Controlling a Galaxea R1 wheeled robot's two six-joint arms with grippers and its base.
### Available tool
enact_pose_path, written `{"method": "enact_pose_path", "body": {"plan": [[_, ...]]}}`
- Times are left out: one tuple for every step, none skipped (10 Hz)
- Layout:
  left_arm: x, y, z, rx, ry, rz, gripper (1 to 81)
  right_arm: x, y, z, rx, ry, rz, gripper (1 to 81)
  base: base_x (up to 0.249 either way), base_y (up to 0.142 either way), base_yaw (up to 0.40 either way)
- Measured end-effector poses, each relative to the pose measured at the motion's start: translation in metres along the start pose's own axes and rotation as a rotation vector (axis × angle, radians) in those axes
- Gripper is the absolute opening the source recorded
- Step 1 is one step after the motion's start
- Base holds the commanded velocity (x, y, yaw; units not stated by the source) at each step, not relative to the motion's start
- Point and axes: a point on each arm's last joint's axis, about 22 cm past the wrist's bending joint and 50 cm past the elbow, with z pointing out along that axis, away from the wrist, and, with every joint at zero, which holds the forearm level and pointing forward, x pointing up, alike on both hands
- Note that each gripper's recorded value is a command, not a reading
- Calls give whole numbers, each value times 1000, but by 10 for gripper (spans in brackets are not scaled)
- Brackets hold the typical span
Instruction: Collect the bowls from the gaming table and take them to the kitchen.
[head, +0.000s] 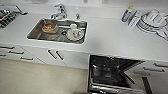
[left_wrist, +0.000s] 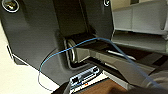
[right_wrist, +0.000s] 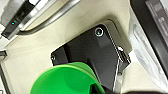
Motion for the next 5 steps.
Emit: {"method": "enact_pose_path", "body": {"plan": [[-14,-8,8,7,-4,-10,811,30,-16,-19,18,32,-9,10,0,0,0],[-28,-14,16,12,-9,-17,811,58,-27,-37,21,64,-23,10,0,0,0],[-39,-17,23,13,-12,-19,811,84,-44,-46,40,96,-31,10,0,0,0],[-49,-17,30,12,-17,-22,811,106,-67,-51,78,127,-36,10,0,0,0],[-60,-15,38,8,-22,-25,811,122,-84,-56,105,150,-43,10,0,0,0]]}}
